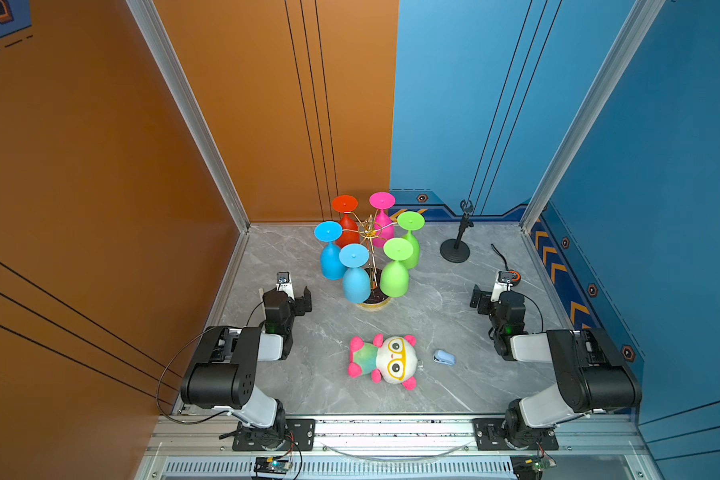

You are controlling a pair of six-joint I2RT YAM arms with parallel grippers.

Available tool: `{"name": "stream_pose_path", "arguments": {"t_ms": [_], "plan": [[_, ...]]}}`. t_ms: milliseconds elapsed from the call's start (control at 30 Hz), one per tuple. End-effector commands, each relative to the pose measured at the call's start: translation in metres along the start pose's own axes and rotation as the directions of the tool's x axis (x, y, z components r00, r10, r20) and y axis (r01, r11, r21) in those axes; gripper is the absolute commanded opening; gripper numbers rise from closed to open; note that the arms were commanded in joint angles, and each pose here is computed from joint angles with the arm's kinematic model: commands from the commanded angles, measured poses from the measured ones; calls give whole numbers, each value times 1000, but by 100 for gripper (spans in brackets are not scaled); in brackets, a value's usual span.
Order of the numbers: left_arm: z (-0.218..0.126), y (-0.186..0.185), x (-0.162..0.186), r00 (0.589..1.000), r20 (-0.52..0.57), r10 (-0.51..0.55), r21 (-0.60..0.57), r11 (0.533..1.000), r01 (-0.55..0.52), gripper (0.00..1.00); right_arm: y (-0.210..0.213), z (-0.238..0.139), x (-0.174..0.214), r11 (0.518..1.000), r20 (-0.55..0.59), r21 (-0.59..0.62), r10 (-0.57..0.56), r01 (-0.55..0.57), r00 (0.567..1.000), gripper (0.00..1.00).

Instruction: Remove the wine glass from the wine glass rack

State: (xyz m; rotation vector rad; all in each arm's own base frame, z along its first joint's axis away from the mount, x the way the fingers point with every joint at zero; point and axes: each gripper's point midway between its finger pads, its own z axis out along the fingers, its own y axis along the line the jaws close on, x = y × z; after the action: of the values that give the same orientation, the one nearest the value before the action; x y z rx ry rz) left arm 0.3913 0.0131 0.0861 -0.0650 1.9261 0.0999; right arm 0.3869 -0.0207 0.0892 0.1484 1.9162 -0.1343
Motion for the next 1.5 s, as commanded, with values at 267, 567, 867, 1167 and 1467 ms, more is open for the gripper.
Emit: {"name": "stream_pose_path", "arguments": {"t_ms": [267, 567, 867, 1167, 1467], "plan": [[-23, 17, -39, 999, 47, -20, -91, 996, 25, 98, -4, -11, -42, 999, -40, 50, 23, -21, 999, 100], [-68, 14, -106, 991, 62, -118, -82, 989, 123, 98, 14, -55, -108, 993, -91, -22, 115, -117, 989, 100], [-120, 3, -131, 988, -66, -142, 4, 990, 143, 98, 69, -114, -168, 901, -260, -316, 217, -296, 941, 97], [-161, -42, -146, 981, -171, -95, 292, 946, 143, 98, 146, -160, -201, 678, -419, -585, 217, -445, 882, 88], [-195, -63, -158, 982, -144, -121, 442, 880, 174, 98, 197, -178, -227, 452, -496, -707, 230, -544, 837, 76]]}}
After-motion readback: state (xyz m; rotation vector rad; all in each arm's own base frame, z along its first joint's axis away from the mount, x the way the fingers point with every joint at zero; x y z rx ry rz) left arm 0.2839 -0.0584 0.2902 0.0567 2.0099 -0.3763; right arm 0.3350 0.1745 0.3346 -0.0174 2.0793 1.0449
